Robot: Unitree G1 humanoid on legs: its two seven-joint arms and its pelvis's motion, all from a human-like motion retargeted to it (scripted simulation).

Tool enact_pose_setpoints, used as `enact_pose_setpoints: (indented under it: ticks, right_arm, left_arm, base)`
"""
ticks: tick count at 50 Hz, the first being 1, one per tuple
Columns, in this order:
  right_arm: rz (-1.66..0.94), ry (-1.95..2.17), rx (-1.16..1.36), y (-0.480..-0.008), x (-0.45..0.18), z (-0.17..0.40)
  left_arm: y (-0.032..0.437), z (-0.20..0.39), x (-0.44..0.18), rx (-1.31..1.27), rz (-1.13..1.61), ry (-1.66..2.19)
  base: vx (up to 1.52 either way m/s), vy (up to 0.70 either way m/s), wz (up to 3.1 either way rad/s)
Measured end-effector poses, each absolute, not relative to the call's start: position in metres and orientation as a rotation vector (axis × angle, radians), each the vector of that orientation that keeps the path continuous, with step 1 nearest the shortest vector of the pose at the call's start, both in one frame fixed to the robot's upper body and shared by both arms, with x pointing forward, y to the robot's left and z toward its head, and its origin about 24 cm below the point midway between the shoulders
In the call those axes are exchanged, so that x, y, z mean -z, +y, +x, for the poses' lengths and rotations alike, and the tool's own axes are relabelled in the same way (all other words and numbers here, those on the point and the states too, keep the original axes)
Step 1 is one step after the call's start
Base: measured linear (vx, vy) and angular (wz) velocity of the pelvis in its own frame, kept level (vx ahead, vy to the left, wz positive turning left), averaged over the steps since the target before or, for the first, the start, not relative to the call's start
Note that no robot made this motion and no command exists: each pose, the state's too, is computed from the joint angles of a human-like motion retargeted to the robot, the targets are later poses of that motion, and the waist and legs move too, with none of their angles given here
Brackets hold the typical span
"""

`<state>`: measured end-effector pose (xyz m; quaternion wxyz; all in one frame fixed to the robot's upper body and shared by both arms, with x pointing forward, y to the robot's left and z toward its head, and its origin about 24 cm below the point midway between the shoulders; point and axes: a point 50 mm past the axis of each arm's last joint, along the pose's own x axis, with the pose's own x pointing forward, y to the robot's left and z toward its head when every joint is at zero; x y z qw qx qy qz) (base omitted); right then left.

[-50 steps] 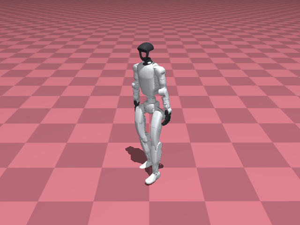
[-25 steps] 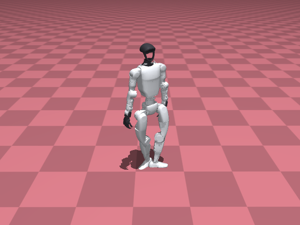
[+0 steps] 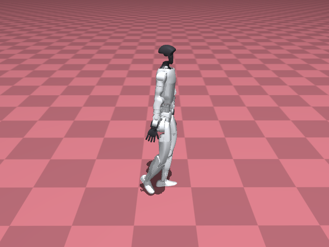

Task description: In place motions

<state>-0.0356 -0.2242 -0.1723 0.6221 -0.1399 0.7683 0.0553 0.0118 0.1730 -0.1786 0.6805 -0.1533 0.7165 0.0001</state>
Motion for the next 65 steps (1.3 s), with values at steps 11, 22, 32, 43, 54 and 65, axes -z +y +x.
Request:
enact_pose_setpoints:
  ticks: [11,22,32,43,54,65]
  right_arm:
    - [-0.326,1.692,-0.169,-0.215,0.176,-0.016]
    - [-0.339,1.746,-0.185,-0.215,0.175,-0.028]
    - [-0.302,1.691,-0.182,-0.216,0.176,-0.011]
    - [-0.310,1.724,-0.201,-0.214,0.176,-0.017]
    - [-0.300,1.766,-0.196,-0.213,0.175,-0.029]
    - [-0.281,1.785,-0.163,-0.216,0.174,-0.034]
  left_arm:
    - [0.179,-0.008,0.177,0.018,-0.290,1.704]
    - [0.175,-0.041,0.174,-0.056,-0.336,1.777]
    - [0.172,-0.041,0.175,-0.011,-0.307,1.788]
    - [0.173,-0.013,0.178,0.053,-0.271,1.698]
    - [0.179,-0.012,0.178,0.041,-0.245,1.696]
    - [0.175,-0.025,0.176,0.040,-0.248,1.745]
  base:
    - [0.02,-0.09,0.90]
    - [0.09,-0.05,0.46]
    - [0.04,-0.06,0.31]
    - [-0.01,-0.05,0.10]
    - [-0.02,-0.07,0.08]
    - [-0.03,-0.07,0.09]
